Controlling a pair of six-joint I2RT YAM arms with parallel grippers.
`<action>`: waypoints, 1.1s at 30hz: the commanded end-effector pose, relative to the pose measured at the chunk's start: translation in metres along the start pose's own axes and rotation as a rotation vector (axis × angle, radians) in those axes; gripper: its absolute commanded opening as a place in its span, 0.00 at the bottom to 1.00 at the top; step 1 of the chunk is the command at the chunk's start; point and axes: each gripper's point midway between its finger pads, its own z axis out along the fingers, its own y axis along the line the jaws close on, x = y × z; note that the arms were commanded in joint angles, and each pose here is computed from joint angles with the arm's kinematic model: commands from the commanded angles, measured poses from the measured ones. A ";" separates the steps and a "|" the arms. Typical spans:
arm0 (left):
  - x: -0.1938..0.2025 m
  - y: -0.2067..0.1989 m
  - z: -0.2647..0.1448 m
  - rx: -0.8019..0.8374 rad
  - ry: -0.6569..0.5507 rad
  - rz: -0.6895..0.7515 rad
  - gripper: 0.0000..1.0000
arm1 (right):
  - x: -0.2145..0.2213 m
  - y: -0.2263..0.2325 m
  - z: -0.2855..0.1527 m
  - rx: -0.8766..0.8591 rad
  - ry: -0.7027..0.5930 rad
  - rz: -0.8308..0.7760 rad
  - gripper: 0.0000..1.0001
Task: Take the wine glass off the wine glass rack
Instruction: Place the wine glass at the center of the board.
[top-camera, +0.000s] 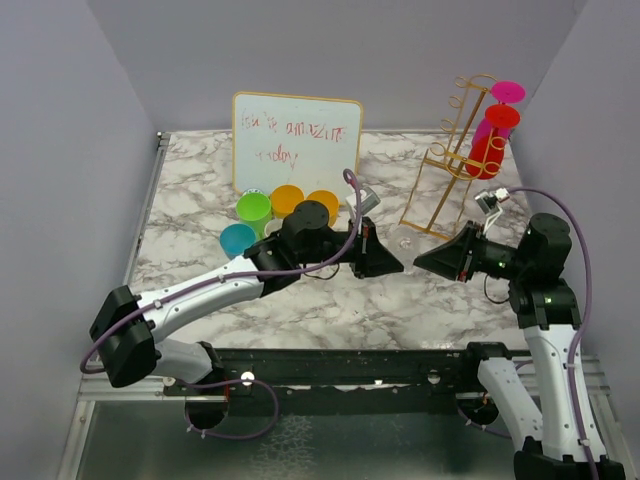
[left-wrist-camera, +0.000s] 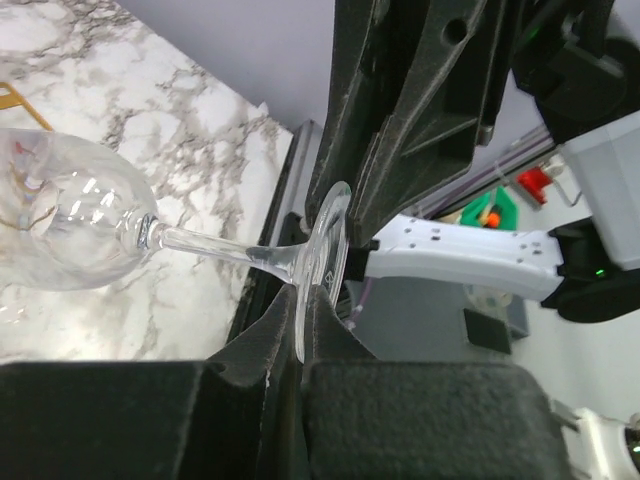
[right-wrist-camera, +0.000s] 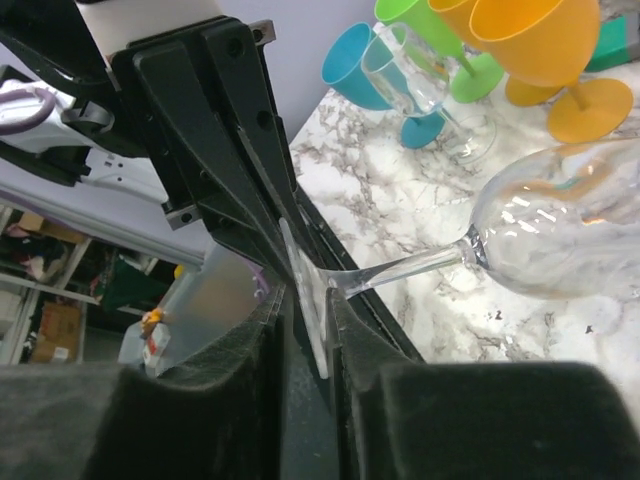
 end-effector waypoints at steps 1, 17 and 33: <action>0.003 0.006 -0.010 -0.071 0.035 0.094 0.00 | 0.000 0.012 -0.001 -0.053 0.031 0.002 0.32; 0.041 0.023 -0.060 -0.156 0.099 0.307 0.00 | -0.039 0.007 0.001 0.056 0.046 -0.082 0.86; 0.049 0.036 -0.077 -0.185 0.105 0.584 0.00 | -0.039 -0.009 0.060 0.322 0.253 -0.201 0.83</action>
